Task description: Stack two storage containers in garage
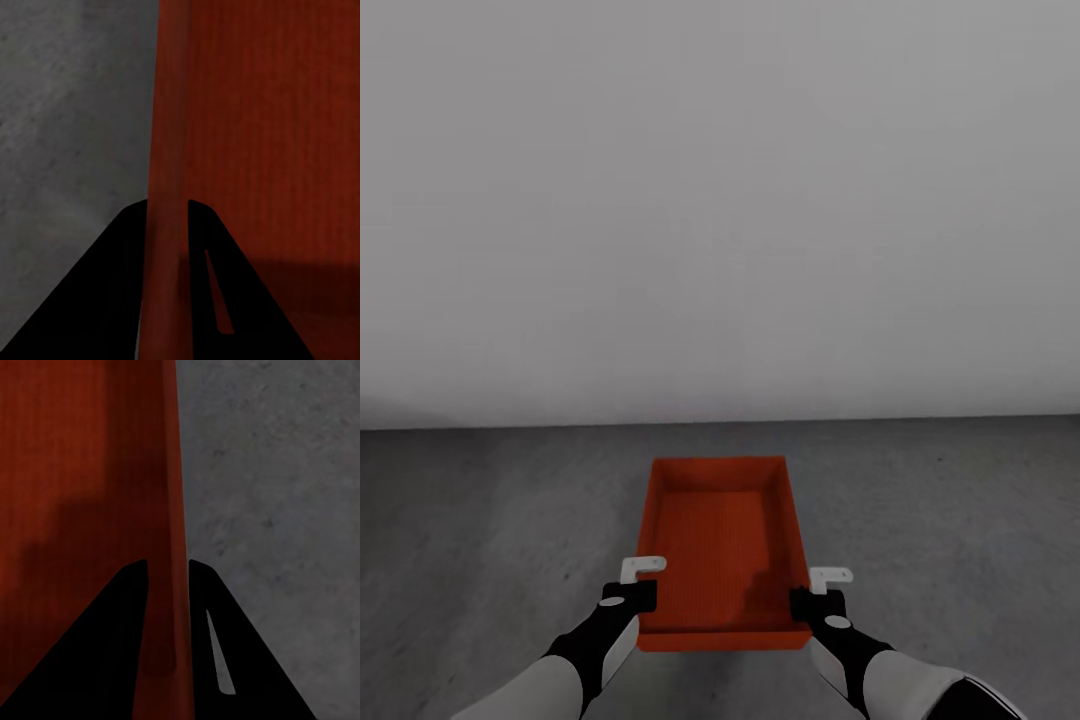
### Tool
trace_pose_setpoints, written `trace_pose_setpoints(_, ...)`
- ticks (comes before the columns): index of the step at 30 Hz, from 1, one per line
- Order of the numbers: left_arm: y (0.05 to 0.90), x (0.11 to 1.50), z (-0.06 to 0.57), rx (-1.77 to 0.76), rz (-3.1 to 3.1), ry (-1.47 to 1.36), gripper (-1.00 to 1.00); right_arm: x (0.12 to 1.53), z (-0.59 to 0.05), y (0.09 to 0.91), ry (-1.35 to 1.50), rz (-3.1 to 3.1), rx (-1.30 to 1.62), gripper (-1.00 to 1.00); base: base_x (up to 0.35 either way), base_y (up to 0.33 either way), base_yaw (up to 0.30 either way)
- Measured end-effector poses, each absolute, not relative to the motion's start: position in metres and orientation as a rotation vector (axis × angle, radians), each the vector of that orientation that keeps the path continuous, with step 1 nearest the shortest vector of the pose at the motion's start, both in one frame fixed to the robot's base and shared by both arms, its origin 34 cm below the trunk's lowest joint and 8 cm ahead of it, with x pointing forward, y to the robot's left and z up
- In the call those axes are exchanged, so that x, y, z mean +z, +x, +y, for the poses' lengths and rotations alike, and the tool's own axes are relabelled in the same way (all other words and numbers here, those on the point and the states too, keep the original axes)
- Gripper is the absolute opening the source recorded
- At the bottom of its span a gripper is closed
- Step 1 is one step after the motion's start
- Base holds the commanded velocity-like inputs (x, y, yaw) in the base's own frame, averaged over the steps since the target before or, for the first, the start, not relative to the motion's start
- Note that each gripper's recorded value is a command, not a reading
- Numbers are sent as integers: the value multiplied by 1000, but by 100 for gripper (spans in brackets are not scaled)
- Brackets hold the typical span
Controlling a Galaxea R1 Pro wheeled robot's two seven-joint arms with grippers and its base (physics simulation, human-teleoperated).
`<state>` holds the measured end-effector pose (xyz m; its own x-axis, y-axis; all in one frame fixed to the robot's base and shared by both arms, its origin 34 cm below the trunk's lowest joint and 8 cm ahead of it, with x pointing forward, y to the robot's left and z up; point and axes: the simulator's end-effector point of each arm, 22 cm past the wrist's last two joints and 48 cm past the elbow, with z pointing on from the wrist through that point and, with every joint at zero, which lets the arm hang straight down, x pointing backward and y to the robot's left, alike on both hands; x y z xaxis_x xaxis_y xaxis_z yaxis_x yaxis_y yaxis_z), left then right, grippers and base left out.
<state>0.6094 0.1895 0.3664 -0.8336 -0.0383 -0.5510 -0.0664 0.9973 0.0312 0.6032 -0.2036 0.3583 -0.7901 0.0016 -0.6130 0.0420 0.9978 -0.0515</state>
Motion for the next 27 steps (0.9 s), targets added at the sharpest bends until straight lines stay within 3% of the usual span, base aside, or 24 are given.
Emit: trace_pose_setpoints(27, 598, 309, 189, 64, 2555, -72, -100, 301, -204, 591, 31, 2478, -82, -100, 0, 0, 0)
